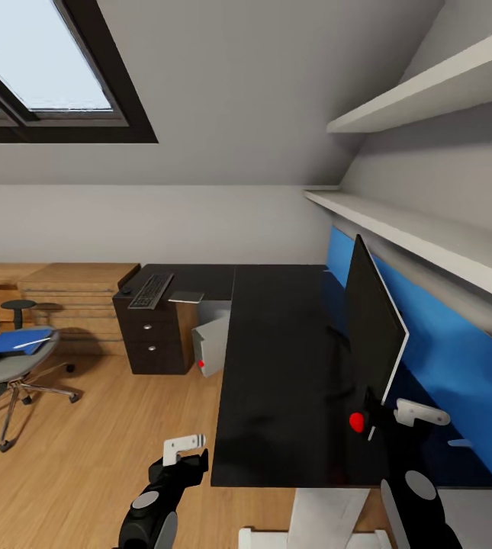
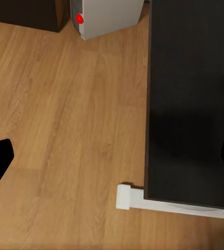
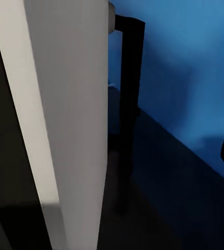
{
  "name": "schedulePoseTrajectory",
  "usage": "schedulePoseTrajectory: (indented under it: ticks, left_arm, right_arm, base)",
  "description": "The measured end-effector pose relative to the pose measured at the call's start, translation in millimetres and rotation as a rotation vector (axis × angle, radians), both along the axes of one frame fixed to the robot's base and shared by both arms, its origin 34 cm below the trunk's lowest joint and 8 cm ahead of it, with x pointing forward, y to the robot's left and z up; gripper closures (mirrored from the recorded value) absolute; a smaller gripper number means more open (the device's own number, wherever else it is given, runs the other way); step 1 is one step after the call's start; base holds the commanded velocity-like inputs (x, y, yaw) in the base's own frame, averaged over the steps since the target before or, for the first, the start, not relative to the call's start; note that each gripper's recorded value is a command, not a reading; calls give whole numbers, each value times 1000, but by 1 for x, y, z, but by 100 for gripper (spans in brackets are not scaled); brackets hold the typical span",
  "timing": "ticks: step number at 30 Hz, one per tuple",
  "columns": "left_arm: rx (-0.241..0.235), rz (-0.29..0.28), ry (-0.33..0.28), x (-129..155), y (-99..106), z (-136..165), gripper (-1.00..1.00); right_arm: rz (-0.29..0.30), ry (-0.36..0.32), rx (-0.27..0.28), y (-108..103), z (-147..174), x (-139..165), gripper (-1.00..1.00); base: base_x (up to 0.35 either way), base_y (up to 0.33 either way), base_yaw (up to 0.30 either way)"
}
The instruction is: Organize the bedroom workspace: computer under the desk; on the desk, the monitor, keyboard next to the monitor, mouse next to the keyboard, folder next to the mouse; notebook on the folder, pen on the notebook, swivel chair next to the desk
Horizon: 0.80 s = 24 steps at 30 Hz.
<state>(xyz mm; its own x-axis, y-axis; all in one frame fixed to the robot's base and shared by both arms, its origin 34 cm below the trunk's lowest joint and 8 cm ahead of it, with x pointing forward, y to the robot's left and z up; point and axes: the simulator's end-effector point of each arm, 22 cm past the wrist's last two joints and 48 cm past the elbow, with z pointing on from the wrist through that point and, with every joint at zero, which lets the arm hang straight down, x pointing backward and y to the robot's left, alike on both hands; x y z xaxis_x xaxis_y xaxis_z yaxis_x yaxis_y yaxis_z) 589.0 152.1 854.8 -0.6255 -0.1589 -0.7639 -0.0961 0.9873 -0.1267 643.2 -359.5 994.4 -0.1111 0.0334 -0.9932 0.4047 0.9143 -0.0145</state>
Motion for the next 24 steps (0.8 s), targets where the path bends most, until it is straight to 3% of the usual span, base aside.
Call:
schedulePoseTrajectory:
  ticks: [7, 15, 24]
  left_arm:
    - [0, 0, 0, 0, 0, 0, -100]
    - [-1, 0, 0, 0, 0, 0, -100]
    - [-1, 2, 0, 0, 1, 0, -100]
  right_arm:
    - [0, 0, 1, 0, 0, 0, -100]
    - [0, -1, 0, 0, 0, 0, -100]
    - [0, -1, 1, 0, 0, 0, -100]
  base:
    - [0, 0, 0]
    - [0, -217, 0]
    - [0, -33, 0]
